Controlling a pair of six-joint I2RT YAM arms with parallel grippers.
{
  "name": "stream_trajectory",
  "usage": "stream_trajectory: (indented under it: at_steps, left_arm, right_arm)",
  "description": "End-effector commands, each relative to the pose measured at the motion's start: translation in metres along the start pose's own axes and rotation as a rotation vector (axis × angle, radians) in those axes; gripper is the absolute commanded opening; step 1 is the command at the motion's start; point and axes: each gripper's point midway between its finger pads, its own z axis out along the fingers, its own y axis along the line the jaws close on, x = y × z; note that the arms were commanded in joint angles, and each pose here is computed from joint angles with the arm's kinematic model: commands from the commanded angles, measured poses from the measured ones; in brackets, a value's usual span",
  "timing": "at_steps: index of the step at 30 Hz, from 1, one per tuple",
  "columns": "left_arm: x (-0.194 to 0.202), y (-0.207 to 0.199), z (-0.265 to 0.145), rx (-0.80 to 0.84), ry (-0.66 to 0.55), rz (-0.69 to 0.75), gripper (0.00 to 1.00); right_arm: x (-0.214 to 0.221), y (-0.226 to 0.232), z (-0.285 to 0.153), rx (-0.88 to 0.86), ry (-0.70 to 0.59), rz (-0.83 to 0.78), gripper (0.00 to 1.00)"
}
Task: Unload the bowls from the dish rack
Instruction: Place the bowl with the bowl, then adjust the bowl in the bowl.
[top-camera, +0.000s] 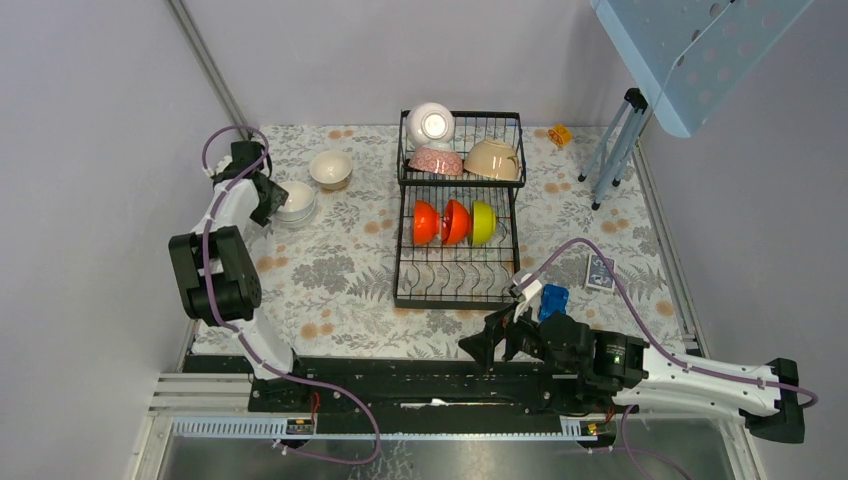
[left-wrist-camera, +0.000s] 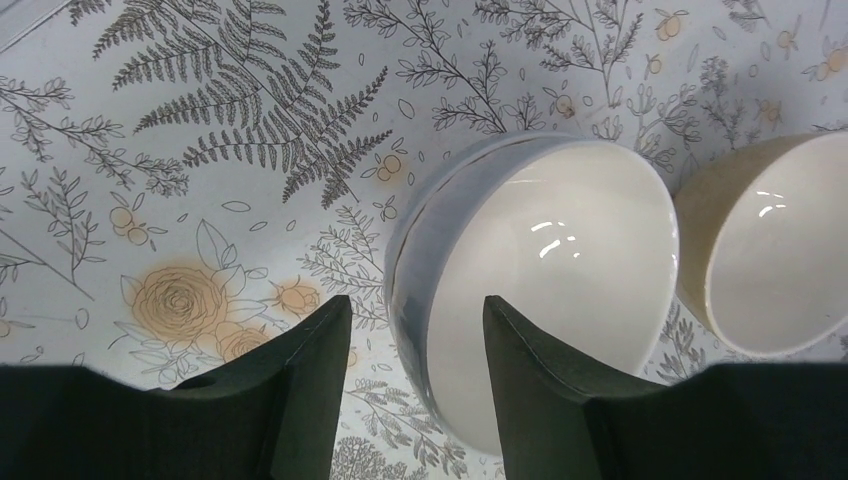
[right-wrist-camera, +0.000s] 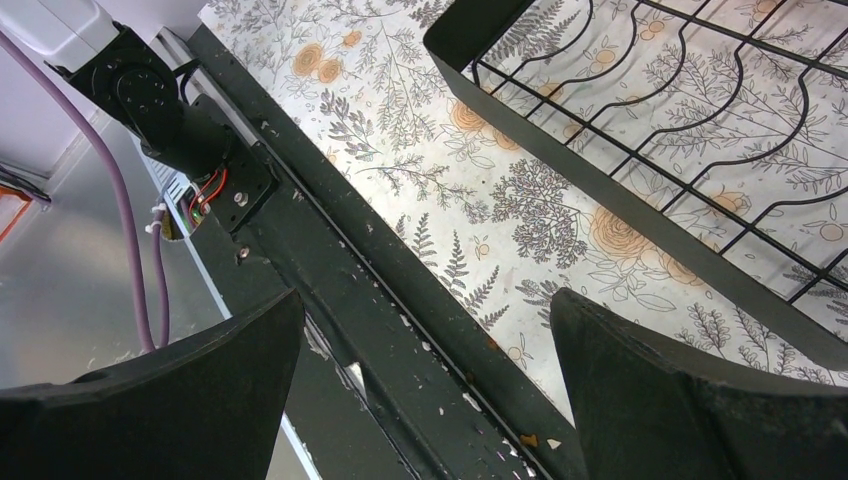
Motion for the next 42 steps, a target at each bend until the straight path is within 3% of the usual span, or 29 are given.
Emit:
stream_trajectory:
  at_steps: [1,12,20,25,30,42]
  left_arm:
    - [-0.032,-0.013,-0.037,0.07,-0.094,-0.023,0.55]
    - [-0.021,0.0,-0.039,0.051,-0.086,-0.016,0.42]
    - [-0.01,0.003,-0.027,0.049,-0.056,-0.002,0.4]
    - [-0.009,0.001,-0.026,0.061,-0.053,-0.009,0.17]
    - [-0.008,0.0,-0.026,0.069,-0.055,-0.017,0.01]
    - [-0.015,-0.028,-0.05,0.233,-0.065,-0.094,0.0]
  right_arm:
    - [-0.028,0.009,-0.006,-0.01,-0.074,0.017,1.0]
    - [-0.031,0.011,-0.01,-0.022,-0.084,0.02,1.0]
    - [-0.032,0.011,-0.01,-0.015,-0.081,0.01,1.0]
    - [-0.032,0.011,-0.008,-0.013,-0.077,0.008,1.0]
    - [-0.031,0.012,-0.006,-0.013,-0.072,0.01,1.0]
    - [-0.031,0.012,-0.008,-0.017,-0.075,0.017,1.0]
